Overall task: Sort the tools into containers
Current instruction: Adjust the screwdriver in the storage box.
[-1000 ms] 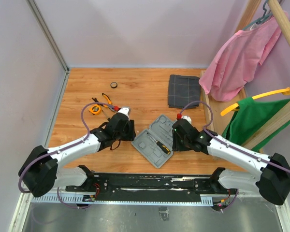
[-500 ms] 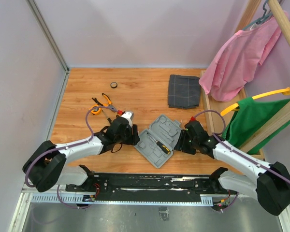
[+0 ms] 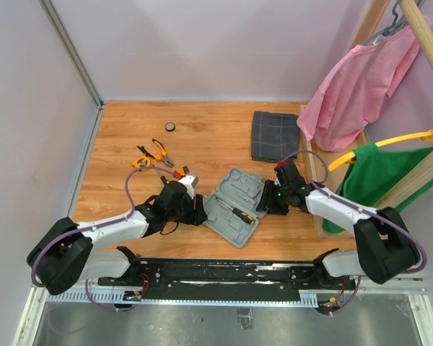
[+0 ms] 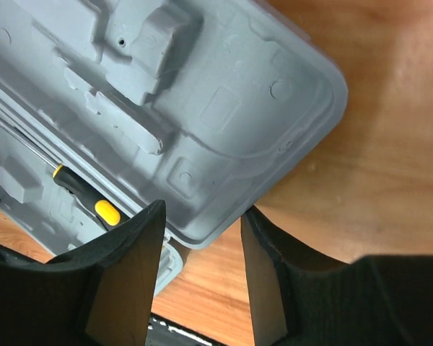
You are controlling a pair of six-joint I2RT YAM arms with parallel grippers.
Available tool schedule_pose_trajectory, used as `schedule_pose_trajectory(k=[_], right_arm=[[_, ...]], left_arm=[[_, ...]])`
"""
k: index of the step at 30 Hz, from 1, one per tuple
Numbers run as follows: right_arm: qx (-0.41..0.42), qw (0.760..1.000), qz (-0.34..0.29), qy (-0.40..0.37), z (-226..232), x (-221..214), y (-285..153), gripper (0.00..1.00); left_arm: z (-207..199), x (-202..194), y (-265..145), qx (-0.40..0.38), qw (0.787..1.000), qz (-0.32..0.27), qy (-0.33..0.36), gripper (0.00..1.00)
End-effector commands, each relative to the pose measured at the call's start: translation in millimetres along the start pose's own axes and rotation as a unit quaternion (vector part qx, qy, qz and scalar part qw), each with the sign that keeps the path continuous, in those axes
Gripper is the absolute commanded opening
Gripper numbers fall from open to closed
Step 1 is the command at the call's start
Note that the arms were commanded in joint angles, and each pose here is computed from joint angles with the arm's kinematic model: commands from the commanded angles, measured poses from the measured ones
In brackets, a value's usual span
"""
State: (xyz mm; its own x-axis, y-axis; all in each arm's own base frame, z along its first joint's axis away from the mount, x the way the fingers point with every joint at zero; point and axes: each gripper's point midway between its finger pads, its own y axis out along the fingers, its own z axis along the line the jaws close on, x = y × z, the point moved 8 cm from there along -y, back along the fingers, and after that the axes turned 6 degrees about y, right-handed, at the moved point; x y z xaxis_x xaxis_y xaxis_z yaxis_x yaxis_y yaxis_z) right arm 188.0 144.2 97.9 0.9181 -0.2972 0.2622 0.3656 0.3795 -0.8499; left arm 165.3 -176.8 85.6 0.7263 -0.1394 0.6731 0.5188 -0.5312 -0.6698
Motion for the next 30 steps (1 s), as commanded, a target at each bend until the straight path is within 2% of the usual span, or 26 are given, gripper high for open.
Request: schedule_pose_trajectory(k=[1,10,16,17,20,22,26,30], right_arm=[[0.032,0.997,0.008,-0.073,17.2,25.6,4.0,0.47],[0.005,0.989,0.021,-0.147,38.2,64.3,18.3,0.49],[-0.046,0.982,0.013,-0.181,34.5,76.2,12.5,0.52],[-0.056,0.981,0.007,-0.186,32.2,76.7,8.9,0.56],[-0.078,0.976,-0.017,-0.201,26.9,77.1,-7.8,0.64],[-0.081,0.974,-0.04,-0.209,27.6,79.3,-21.2,0.65],[-0.036,0.972,-0.082,-0.217,39.9,81.8,-42.9,0.65],[0.028,0.96,-0.166,-0.222,54.8,88.5,-64.9,0.6]], left_arm=[[-11.3,1.4,-10.2,-0.035,0.999,-0.01,0.0,0.58],[-47.9,-17.3,-11.5,-0.063,0.998,0.022,0.022,0.58],[-33.8,-30.4,-16.4,0.005,0.999,0.047,0.013,0.59],[-31.9,-30.0,-19.4,0.015,0.999,0.045,0.01,0.59],[-32.1,-17.8,-32.9,0.026,0.999,0.019,0.011,0.63],[-35.1,-3.0,-42.6,0.029,0.999,-0.008,0.019,0.65],[-43.4,33.3,-56.6,0.031,0.995,-0.073,0.061,0.65],[-46.7,68.8,-60.1,0.067,0.984,-0.125,0.108,0.64]])
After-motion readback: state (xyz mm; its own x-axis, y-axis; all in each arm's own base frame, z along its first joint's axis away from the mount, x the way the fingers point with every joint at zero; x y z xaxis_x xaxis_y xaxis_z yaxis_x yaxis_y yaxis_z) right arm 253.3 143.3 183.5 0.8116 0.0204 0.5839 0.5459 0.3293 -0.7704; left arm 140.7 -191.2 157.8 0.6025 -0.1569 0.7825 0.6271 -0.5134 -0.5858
